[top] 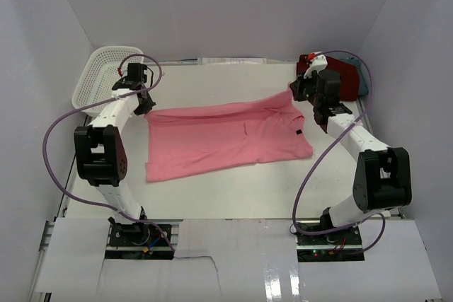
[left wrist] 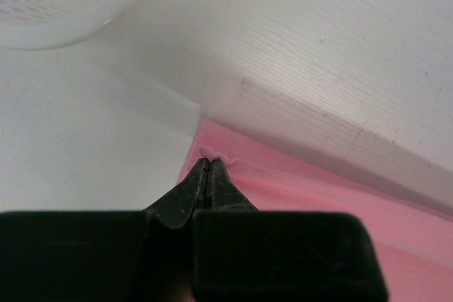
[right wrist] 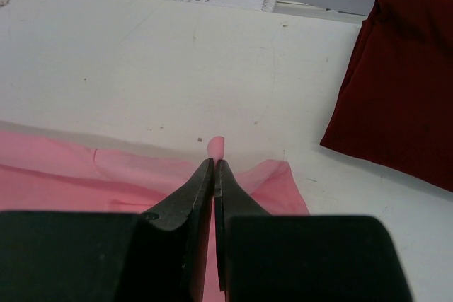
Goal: Fold and stack the t-shirts
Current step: Fold the other side of the tshirt into a rectangle
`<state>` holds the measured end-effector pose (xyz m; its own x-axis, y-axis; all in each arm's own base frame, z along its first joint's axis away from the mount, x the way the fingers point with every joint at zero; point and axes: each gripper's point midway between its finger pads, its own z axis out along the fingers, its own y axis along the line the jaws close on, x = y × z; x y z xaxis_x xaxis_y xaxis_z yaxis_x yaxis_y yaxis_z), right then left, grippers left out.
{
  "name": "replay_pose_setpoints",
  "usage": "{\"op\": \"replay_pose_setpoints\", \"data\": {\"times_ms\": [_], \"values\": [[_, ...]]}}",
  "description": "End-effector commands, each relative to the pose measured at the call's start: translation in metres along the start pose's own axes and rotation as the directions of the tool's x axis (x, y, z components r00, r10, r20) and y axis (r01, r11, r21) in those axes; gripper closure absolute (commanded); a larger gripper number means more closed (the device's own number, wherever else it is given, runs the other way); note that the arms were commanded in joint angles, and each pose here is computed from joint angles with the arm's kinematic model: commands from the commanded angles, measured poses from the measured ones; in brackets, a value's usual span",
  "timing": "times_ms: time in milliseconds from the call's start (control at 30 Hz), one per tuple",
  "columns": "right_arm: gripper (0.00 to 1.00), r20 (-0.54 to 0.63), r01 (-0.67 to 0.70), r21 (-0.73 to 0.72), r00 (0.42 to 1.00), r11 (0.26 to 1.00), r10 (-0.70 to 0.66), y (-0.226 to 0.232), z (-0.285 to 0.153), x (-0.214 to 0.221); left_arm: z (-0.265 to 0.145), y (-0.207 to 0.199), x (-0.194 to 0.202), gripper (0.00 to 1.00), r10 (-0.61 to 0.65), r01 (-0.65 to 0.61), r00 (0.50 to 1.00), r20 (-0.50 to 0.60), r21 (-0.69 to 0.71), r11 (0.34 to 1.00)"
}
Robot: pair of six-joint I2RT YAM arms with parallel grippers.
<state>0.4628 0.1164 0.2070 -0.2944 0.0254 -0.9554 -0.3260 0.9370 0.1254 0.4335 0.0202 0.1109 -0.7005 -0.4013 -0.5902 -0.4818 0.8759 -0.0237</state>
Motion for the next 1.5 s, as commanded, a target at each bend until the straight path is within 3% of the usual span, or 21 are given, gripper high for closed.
{"op": "replay_pose_setpoints", "data": {"times_ms": [0, 500, 1467], "values": [[0.92, 0.065, 0.007, 0.018, 0.998, 1.0, -0.008, -0.003, -0.011, -0.019, -0.017, 0.006, -0.006, 1.0, -0.018, 0.017, 0.999, 0.03, 0.008, 1.0], [0.92, 0.034, -0.019, 0.067, 0.999, 0.998, 0.017, -0.007, -0.034, -0.005, -0.027, 0.018, 0.014, 1.0, -0.023, 0.023, 1.0, 0.015, 0.007, 1.0], [0.92, -0.155, -0.006, 0.202, 0.987, 0.979, 0.038, -0.01, -0.077, 0.077, -0.031, 0.032, 0.059, 1.0, 0.01, -0.009, 0.999, -0.044, 0.024, 1.0]]}}
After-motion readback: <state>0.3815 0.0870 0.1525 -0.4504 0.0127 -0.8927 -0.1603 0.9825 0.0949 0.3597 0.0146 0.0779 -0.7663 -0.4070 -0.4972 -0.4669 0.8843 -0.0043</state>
